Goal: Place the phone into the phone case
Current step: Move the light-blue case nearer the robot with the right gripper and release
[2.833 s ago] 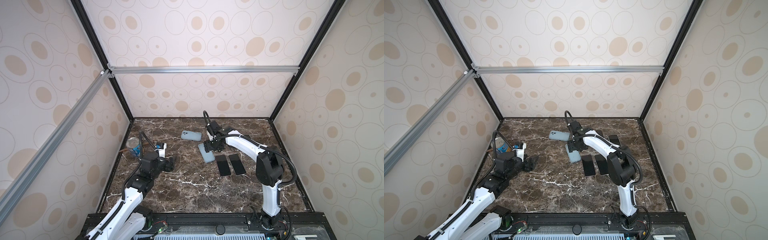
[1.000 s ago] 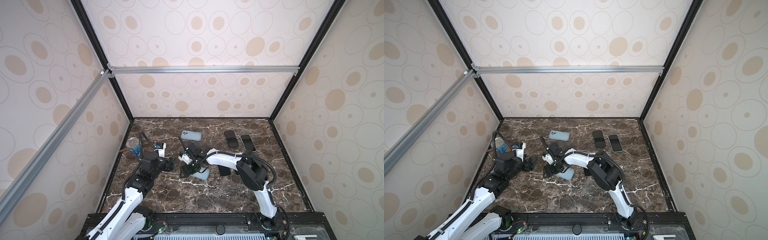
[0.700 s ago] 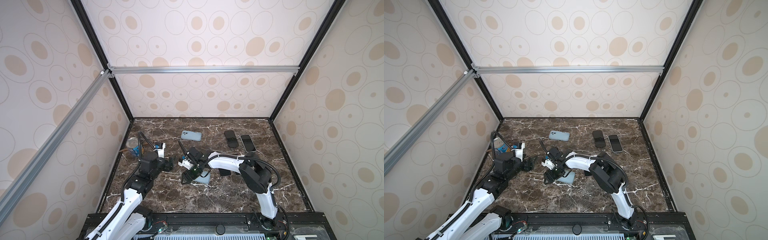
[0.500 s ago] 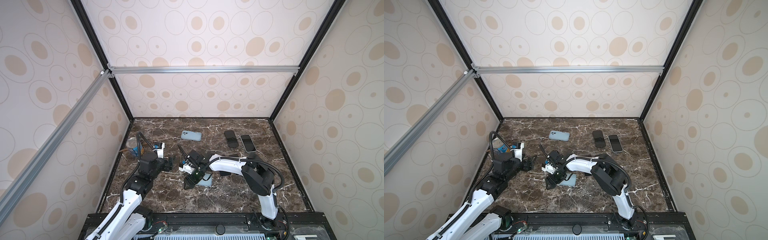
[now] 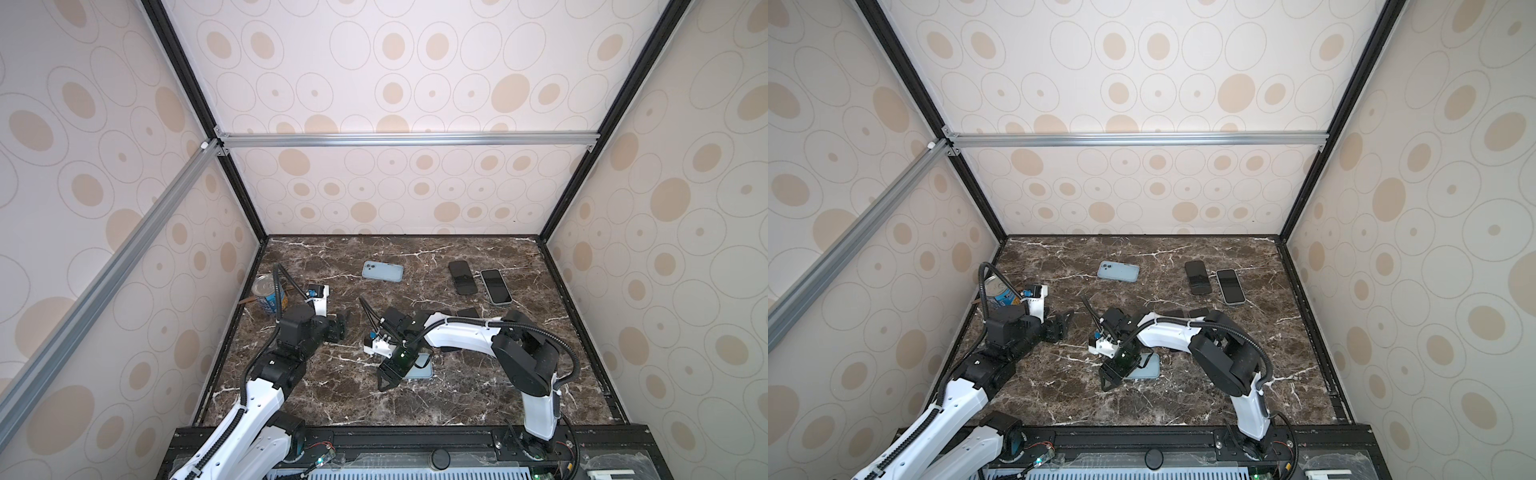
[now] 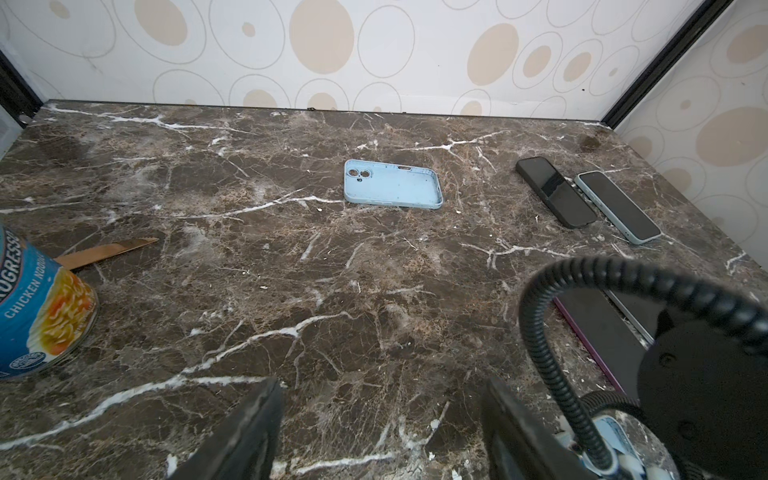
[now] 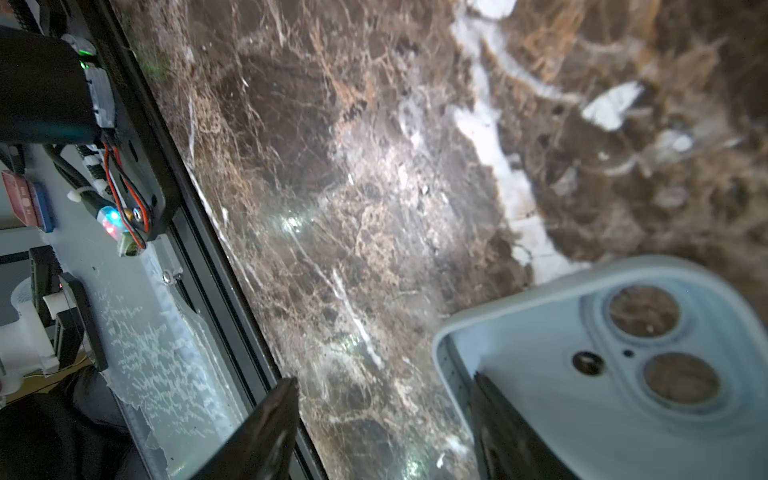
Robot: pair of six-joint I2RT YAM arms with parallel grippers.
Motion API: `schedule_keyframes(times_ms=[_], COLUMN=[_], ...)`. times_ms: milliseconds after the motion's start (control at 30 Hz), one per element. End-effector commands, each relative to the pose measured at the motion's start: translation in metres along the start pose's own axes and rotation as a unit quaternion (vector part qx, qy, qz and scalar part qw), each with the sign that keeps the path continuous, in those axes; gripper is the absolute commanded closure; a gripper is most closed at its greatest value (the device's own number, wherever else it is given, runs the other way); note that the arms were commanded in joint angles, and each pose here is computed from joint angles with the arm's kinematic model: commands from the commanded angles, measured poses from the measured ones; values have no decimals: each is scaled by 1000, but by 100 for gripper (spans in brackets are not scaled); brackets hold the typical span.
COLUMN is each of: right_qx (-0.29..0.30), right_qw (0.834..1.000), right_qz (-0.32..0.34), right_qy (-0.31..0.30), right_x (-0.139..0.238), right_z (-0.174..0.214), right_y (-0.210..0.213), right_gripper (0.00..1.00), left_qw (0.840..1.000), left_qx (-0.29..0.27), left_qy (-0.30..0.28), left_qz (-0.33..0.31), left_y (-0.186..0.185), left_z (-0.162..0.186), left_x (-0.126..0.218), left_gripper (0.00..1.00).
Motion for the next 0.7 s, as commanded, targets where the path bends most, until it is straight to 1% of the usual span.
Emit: schedule_keyframes(times_ms=[0,133,233,300,367,433,533,600,667], right_qx=[20,27,29,17,-13,-61,-131,-186,-234], right_qw=[1000,998,995,991,985,974,952,929,912], right_qz=[8,28,40,66,102,144,199,246,273], right_qy=[-14,-47,-83,-111,-139,-162,-191,-203,-199], right_x=[15,29,44,57,73,90,118,134,144], right_z=[4,-2,-6,-8,-7,-5,3,12,20], right_y=[9,10,11,3,-13,-35,-69,-94,-117], right_gripper=[31,29,29,29,29,29,27,24,22], left_qw=[1000,1000,1000,1000,1000,1000,999,998,995], left_qx=[-3,-2,0,1,2,7,20,27,33], left_qy=[-4,-5,-3,0,2,1,5,15,27], left_qz=[-3,-2,1,2,5,10,34,62,87], left_y=[0,0,0,-1,-1,-2,-7,-13,-18], left_z=[-4,-4,-4,-3,-3,-3,0,2,4], left_x=[0,-2,-4,-5,-6,-7,-12,-16,-21], left_gripper=[25,25,25,25,25,25,25,25,25])
Point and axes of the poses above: each gripper's point midway between its finger pads, its own x axis back along the fingers, its own y axis along the line the jaws close on, z = x × y, the point moved 7 cm from there along x, back along the fingers, and after that the axes turned 8 degrees about -x, right-handed, at the moved point
